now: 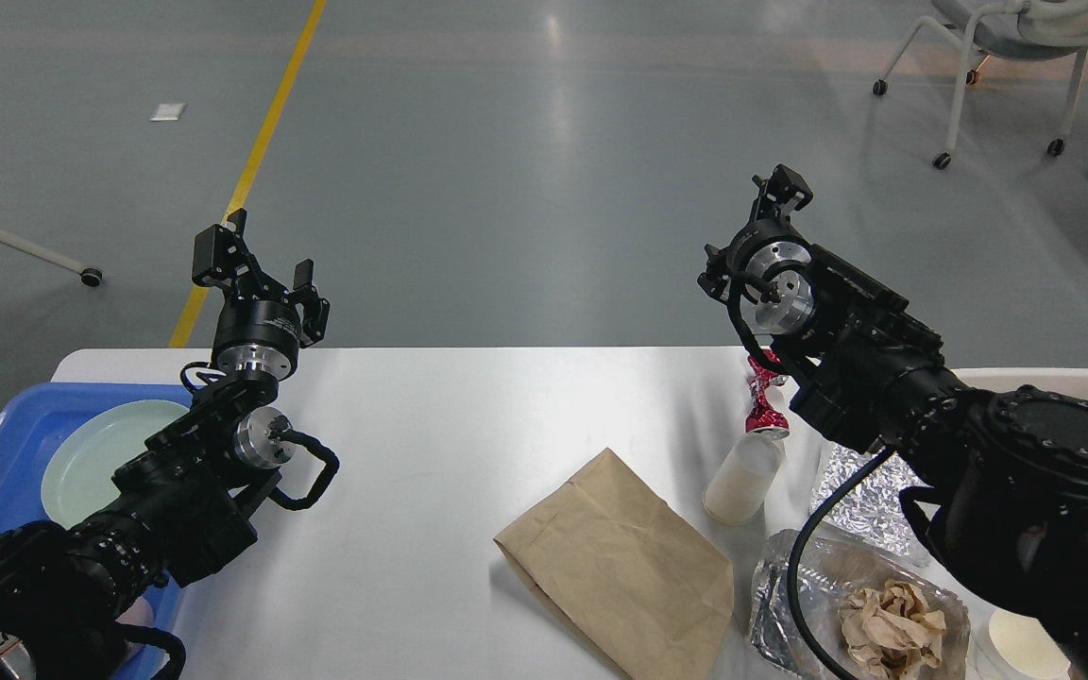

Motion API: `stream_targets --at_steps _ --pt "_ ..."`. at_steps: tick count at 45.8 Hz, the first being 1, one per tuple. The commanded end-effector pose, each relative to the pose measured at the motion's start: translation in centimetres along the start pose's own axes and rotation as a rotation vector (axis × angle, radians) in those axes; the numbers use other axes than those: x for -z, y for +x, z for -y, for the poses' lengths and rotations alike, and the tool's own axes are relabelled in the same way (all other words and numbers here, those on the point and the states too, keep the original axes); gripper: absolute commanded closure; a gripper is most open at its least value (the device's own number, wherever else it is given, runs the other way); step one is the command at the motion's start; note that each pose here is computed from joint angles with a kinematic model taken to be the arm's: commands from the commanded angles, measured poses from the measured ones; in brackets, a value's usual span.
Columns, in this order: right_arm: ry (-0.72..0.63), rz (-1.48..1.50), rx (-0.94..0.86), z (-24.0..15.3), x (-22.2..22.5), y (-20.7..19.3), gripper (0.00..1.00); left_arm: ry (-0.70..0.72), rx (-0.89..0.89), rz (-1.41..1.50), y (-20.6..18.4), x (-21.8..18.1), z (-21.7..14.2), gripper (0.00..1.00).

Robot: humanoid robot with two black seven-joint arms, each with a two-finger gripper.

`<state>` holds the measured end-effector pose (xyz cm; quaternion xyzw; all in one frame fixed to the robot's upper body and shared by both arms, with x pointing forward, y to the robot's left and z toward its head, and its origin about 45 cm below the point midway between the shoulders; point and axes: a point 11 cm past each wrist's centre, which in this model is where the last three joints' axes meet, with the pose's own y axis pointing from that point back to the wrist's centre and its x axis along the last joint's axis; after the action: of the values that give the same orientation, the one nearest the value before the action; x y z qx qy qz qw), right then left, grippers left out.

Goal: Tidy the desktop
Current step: 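Raise the right gripper up and away from the bags, then lower the right gripper onto the brown paper bag and grasp it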

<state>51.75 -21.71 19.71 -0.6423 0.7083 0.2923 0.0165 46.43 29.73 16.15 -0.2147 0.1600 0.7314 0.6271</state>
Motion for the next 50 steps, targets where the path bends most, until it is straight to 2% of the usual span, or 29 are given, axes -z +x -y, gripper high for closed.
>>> stream_targets --at_steps 1,11,19,22,31,39,44,50 --pt "0.023 0.001 0.018 0.1 1.2 0.8 0.00 0.000 0.000 0.000 0.0 0.0 0.0 0.00" --pt "0.033 -0.016 0.036 0.1 1.9 0.4 0.00 0.000 -0.001 0.001 0.0 0.0 0.0 0.00" --pt "0.083 -0.256 0.075 0.0 5.1 -0.8 0.00 0.000 0.000 0.000 0.0 0.0 0.0 0.00" --pt "0.066 -0.341 0.110 0.0 4.4 -0.9 0.00 0.000 -0.001 0.001 0.0 0.0 0.0 0.00" --pt "0.020 -0.924 0.171 -0.1 2.3 -1.1 0.00 0.000 0.000 0.000 0.0 0.0 0.0 0.00" --pt "-0.038 -1.437 0.314 -0.8 0.4 -4.7 0.00 0.000 0.000 0.000 0.0 0.0 0.0 0.00" --pt "-0.091 -1.651 0.373 -2.0 1.8 -5.7 0.00 0.000 0.000 0.000 0.0 0.0 0.0 0.00" --pt "-0.155 -1.767 0.481 -5.6 4.9 -6.8 0.00 0.000 -0.001 0.001 0.0 0.0 0.0 0.00"
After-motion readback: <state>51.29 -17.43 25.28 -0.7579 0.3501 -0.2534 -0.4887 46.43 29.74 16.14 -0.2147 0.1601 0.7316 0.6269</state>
